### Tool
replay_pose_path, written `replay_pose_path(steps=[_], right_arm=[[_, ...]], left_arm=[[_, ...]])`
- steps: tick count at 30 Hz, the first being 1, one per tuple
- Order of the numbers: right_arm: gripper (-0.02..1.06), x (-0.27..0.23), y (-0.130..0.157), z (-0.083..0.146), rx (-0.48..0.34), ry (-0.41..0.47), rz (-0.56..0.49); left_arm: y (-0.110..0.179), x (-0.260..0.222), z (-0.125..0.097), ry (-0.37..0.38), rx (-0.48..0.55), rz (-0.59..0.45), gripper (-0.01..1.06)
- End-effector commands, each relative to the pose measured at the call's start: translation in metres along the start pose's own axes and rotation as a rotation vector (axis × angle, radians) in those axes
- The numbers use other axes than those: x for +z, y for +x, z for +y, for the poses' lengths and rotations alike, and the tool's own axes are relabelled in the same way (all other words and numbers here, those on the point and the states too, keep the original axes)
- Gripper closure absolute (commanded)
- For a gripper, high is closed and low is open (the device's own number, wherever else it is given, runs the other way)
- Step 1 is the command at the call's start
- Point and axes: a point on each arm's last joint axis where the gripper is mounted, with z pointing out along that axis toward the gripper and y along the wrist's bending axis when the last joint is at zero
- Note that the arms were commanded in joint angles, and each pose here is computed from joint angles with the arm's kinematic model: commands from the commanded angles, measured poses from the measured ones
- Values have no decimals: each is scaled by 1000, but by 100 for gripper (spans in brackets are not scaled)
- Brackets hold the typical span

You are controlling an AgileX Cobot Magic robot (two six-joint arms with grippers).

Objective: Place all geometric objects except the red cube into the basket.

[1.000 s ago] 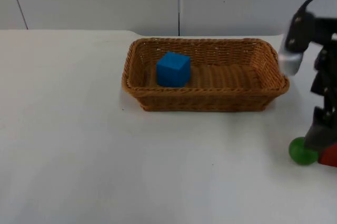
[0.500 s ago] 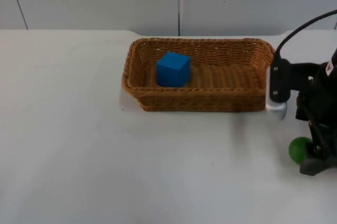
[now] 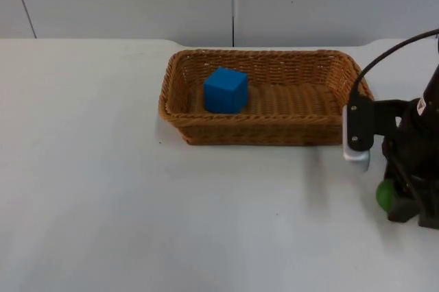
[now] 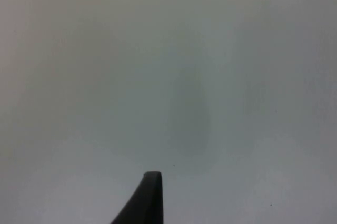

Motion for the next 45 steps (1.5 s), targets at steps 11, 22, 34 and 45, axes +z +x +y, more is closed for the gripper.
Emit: replay_pose_path(steps=[11,22,34,45], right_arm=[[105,-125,-34,31,15,170,-175],[105,-194,-16,49,528,181,-336],[105,-192,-22,41,695,201,-418],[105,-156,-22,-29,878,196,-357]], left_arm=[[1,0,0,4,-15,0,5],[1,0,0,4,-15,-4,5],[1,0,0,4,-15,-4,5],[1,0,0,4,-11,-4,5]])
